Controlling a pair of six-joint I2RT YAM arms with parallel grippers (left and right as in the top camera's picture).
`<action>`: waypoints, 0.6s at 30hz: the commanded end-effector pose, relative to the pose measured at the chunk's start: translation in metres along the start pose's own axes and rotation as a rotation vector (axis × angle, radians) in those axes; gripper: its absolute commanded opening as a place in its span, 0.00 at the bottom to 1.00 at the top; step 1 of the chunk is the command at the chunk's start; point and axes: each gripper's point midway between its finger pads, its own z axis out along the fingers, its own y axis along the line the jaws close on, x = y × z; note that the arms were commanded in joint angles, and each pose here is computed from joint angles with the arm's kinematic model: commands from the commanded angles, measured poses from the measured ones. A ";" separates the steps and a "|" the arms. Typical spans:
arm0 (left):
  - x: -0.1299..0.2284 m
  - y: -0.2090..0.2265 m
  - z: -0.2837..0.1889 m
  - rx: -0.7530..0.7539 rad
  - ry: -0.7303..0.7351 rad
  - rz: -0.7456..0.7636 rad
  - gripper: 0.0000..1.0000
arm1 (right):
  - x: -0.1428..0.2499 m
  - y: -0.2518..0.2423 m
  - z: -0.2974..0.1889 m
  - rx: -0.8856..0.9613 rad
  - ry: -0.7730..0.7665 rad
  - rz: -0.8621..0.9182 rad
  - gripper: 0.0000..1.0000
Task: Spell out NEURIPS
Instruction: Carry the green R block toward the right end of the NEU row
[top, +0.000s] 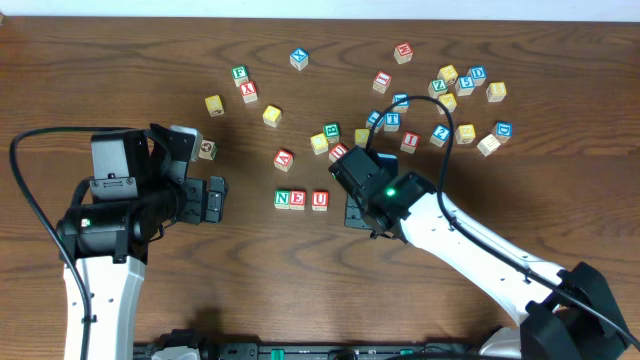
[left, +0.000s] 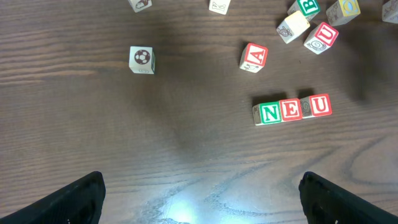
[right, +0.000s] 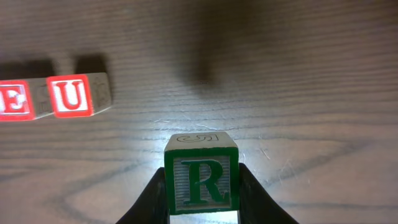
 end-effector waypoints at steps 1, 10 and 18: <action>-0.007 -0.001 -0.007 0.004 -0.028 0.015 0.98 | 0.005 -0.003 0.011 -0.004 -0.015 0.022 0.01; -0.007 -0.001 -0.007 0.004 -0.028 0.015 0.98 | 0.005 0.000 0.024 -0.039 -0.046 0.030 0.01; -0.007 -0.001 -0.007 0.004 -0.028 0.015 0.98 | 0.008 0.001 0.042 -0.014 -0.025 0.025 0.01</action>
